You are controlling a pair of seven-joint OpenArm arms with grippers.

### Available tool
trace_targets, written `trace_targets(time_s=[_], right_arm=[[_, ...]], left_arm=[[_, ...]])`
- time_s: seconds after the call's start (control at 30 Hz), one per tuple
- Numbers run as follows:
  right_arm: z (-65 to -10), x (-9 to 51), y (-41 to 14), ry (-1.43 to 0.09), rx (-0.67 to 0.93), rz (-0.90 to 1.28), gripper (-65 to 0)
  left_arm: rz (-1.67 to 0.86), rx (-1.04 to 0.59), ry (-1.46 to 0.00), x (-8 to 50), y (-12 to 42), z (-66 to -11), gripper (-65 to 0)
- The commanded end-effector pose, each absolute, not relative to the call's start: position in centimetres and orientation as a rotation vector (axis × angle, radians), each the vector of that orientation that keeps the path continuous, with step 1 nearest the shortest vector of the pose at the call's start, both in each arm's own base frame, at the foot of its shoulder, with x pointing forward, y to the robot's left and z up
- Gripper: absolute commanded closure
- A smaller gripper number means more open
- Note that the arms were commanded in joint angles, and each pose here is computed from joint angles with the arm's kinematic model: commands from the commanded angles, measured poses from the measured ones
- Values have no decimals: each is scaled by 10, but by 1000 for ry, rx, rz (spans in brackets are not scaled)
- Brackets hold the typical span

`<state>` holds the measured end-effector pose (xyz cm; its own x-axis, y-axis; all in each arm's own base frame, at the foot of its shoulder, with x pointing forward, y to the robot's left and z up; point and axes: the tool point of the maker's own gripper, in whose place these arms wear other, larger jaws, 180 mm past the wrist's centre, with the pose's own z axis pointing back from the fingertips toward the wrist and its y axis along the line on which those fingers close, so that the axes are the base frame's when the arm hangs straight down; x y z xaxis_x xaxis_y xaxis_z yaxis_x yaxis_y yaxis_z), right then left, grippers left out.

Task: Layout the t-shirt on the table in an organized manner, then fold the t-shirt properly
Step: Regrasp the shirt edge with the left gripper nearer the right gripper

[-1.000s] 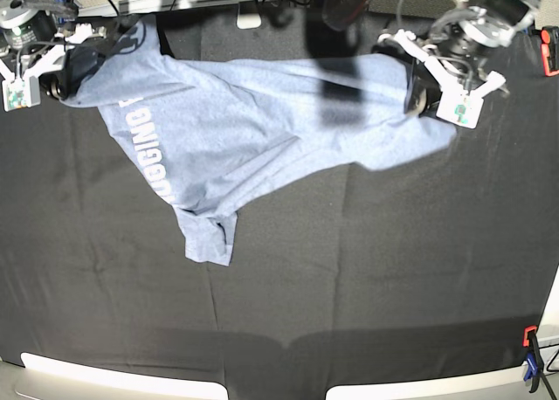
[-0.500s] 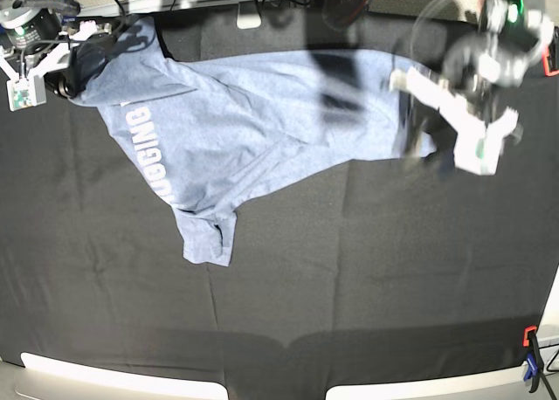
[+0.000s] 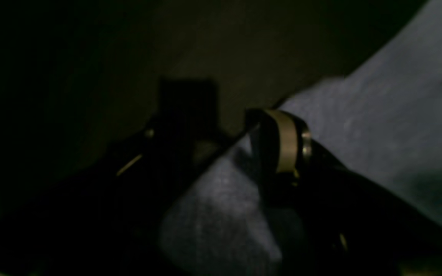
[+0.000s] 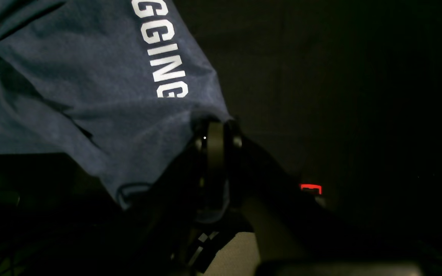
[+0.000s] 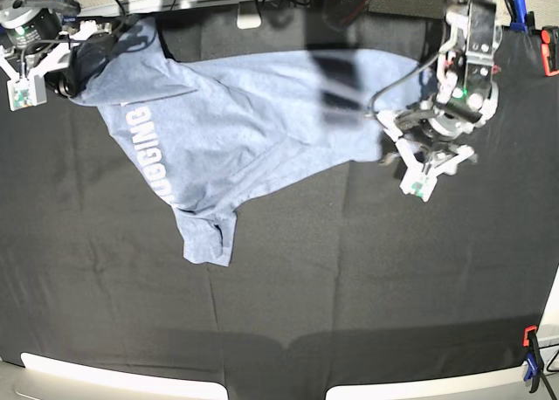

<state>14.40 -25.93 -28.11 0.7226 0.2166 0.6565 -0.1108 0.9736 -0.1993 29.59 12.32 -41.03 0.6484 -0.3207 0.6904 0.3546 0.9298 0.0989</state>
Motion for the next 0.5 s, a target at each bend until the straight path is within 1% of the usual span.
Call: trace_targets(time_s=[0.0, 0.03, 0.13, 0.27, 0.37, 0.47], right_arm=[[-272, 148, -257, -774, -155, 207, 0], [-272, 148, -257, -774, -154, 207, 0], [-272, 148, -257, -774, -155, 207, 0], [-272, 148, -257, -774, -154, 207, 0], [-272, 148, -257, -774, -154, 207, 0], [-272, 148, -257, -775, -154, 207, 0]], left_arm=[[-385, -37, -805, 302, 128, -403, -283], [-388, -31, -794, 300, 131, -405, -237], [-383, -52, -797, 298, 134, -402, 0], [-391, -111, -877, 294, 127, -371, 0], [-415, -159, -938, 281, 117, -343, 0], [-435, -181, -983, 268, 109, -328, 0]])
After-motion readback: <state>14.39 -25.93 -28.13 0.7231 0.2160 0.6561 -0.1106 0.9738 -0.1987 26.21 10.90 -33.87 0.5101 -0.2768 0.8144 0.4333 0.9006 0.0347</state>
